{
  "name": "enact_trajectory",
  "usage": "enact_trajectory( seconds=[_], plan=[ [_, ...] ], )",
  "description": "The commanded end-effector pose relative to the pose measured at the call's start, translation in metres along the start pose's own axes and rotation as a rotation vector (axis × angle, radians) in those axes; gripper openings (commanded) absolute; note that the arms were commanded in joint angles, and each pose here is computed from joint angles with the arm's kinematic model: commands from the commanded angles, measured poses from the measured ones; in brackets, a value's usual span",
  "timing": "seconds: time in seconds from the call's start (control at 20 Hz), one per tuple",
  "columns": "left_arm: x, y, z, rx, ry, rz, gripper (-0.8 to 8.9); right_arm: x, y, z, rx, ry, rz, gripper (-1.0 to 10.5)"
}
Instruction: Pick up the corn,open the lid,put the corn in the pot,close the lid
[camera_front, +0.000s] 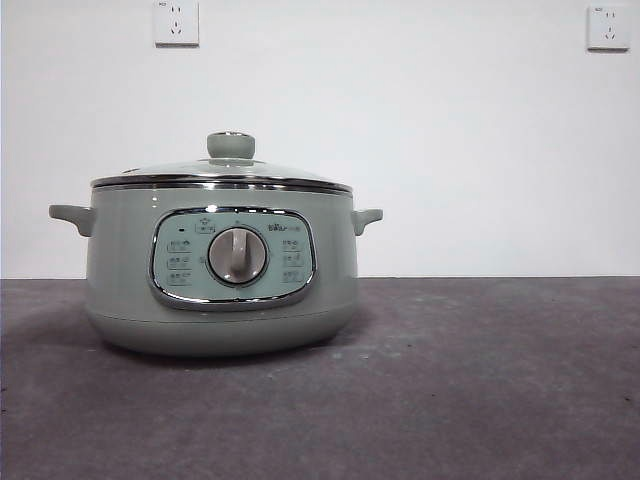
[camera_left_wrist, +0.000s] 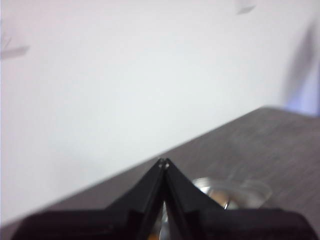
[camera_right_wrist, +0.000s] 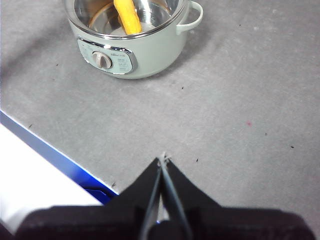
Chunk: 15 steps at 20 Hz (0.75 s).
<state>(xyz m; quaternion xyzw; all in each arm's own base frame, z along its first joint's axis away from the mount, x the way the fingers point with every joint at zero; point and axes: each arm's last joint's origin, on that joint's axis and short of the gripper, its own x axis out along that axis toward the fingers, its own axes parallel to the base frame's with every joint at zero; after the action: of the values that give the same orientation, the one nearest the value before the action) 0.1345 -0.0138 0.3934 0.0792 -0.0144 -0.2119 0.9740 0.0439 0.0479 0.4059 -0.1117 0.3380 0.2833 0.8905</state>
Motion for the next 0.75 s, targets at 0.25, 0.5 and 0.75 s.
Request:
enact_trajectory(
  seconds=[0.25,0.5,0.75],
  plan=[
    [-0.03,-0.019,-0.117,-0.038,0.103,0.253,-0.03,0.002,0.0,-0.004,-0.013,0.032,-0.01,0.0],
    [-0.041,-0.032,-0.179,-0.114,0.133,0.329,-0.03,0.002,0.0,-0.004,-0.013,0.032,-0.01,0.0],
    [-0.041,-0.038,-0.221,-0.171,0.177,0.35,-0.03,0.002,0.0,-0.004,-0.013,0.033,-0.01,0.0]
  ],
)
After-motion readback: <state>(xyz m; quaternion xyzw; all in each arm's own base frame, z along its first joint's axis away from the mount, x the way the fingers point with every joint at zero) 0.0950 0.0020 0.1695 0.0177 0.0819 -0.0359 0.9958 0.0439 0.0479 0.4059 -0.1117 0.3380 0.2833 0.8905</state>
